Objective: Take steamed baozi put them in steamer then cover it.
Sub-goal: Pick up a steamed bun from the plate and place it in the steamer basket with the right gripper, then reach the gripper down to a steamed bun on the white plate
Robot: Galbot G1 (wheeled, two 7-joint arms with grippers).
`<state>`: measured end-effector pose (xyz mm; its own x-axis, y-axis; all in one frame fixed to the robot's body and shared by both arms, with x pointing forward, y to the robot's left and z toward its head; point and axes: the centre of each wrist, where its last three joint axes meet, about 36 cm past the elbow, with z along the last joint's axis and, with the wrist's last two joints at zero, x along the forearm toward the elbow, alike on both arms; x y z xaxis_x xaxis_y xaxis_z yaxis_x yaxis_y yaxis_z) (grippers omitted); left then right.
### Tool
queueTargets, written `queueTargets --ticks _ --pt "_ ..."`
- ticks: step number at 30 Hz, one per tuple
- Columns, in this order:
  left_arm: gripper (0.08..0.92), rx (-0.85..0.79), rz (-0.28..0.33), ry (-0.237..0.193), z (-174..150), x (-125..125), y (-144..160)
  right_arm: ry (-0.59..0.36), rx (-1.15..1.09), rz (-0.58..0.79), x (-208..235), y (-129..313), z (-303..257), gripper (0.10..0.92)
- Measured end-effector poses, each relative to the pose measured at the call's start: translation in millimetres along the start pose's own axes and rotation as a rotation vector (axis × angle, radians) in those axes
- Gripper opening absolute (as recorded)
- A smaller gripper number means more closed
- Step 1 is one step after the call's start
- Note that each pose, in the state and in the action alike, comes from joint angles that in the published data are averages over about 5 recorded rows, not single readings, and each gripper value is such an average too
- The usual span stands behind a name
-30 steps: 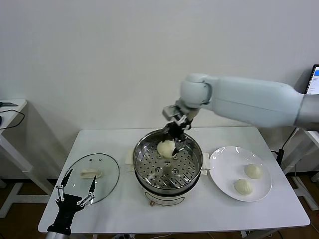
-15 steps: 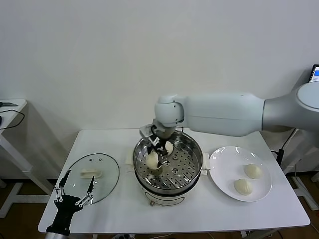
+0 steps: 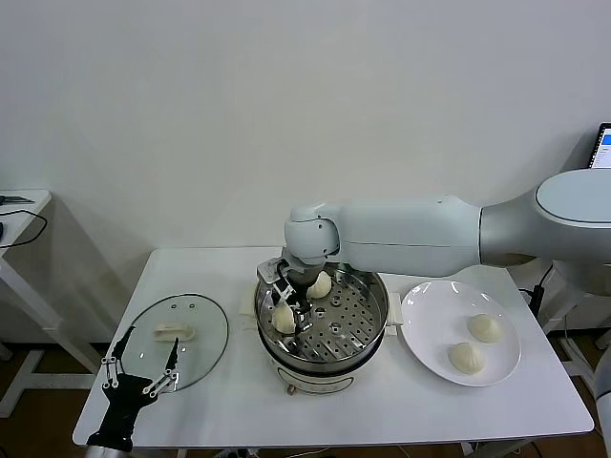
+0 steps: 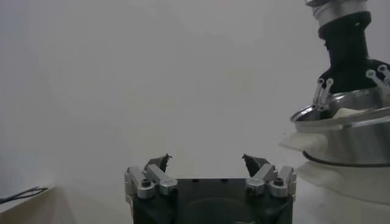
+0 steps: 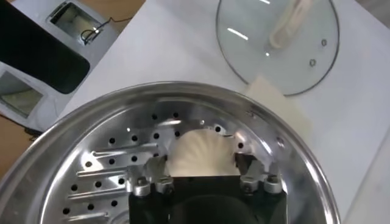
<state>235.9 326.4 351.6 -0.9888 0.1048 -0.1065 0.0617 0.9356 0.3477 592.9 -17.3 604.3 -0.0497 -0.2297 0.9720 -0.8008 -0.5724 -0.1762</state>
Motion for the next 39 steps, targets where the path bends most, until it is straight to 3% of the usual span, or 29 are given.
queueTargets --ticks 9,19,27,39 --pt "0.823 0.009 -0.002 -0.007 -2.1 -3.6 -2.9 0.007 -0.004 0.06 68.3 20.6 54.1 0.823" --pt "0.823 0.011 0.005 -0.009 -3.3 -3.3 -4.3 0.034 -0.133 0.082 139.5 84.3 196.9 0.823" --pt "0.823 0.014 0.01 -0.008 -4.4 -1.7 -6.1 0.05 -0.262 0.017 114.5 159.2 288.8 0.823" --pt "0.823 0.017 0.018 0.007 -0.1 2.9 -8.6 0.071 -0.316 -0.086 51.5 229.4 328.6 0.823"
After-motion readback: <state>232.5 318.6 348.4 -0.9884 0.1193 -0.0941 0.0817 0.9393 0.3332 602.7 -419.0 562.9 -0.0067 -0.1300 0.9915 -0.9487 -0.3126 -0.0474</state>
